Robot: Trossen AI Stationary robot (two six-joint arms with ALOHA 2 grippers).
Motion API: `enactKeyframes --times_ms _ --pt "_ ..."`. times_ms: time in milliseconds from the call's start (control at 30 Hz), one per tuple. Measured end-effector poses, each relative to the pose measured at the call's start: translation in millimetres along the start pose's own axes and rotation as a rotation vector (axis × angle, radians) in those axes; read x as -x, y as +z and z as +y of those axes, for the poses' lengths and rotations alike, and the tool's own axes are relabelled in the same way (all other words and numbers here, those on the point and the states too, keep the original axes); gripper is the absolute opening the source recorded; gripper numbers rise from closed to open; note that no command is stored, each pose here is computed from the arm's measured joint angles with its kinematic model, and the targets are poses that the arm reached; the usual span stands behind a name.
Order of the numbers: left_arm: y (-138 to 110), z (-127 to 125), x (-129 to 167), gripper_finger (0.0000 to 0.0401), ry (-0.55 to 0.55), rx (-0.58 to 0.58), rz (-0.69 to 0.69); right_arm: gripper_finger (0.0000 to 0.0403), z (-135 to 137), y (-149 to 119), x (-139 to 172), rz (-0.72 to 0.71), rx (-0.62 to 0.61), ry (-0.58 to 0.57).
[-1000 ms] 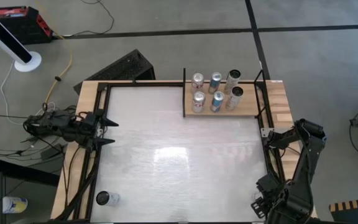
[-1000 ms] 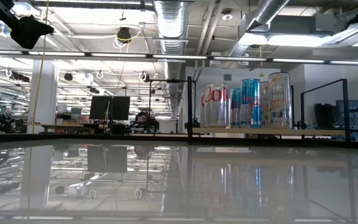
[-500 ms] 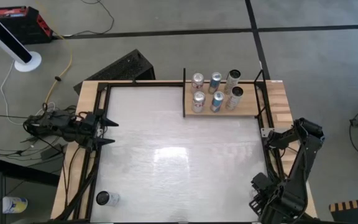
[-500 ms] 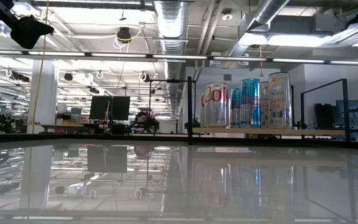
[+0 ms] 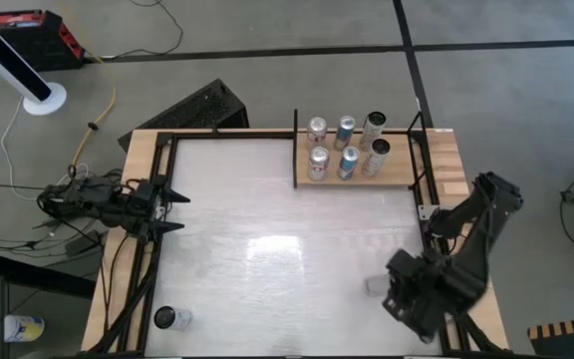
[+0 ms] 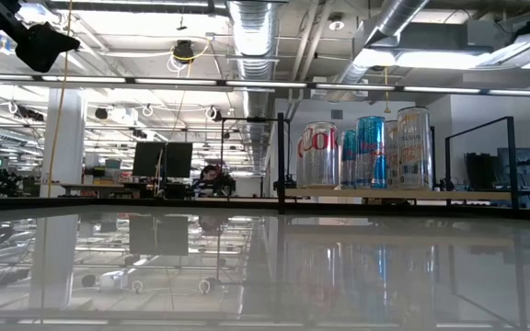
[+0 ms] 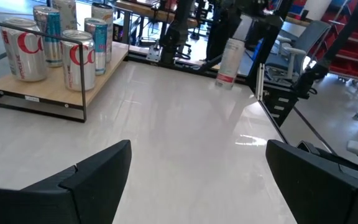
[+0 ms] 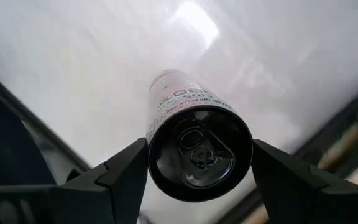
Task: Place canned beverage on shelf
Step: Put the right black can on the shelf
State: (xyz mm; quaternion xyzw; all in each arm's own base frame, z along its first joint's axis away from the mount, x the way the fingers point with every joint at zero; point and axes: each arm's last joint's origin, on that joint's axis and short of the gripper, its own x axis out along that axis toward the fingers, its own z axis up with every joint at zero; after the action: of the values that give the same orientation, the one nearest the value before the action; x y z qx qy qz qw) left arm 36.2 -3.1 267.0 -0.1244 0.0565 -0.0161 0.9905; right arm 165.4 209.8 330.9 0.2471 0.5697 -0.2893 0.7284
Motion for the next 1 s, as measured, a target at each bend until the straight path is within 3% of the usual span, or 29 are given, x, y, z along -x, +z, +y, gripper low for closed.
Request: enactKeyframes --times_ms 300,567,767,1000 --pt "0 0 0 0.0357 0.0 0.0 0.0 0.0279 -26 64 13 -0.078 0.126 0.041" --pt "0 0 0 0.0357 0.0 0.0 0.0 0.0279 -84 110 33 -0.2 0.134 0.077" --pt "0 0 0 0.0357 0.001 -0.001 -0.001 0.0279 -145 124 24 -0.194 0.111 0.028" --pt "0 1 0 0.0357 0.024 -0.001 -0.009 0.0278 -198 129 36 -0.283 0.074 0.003"
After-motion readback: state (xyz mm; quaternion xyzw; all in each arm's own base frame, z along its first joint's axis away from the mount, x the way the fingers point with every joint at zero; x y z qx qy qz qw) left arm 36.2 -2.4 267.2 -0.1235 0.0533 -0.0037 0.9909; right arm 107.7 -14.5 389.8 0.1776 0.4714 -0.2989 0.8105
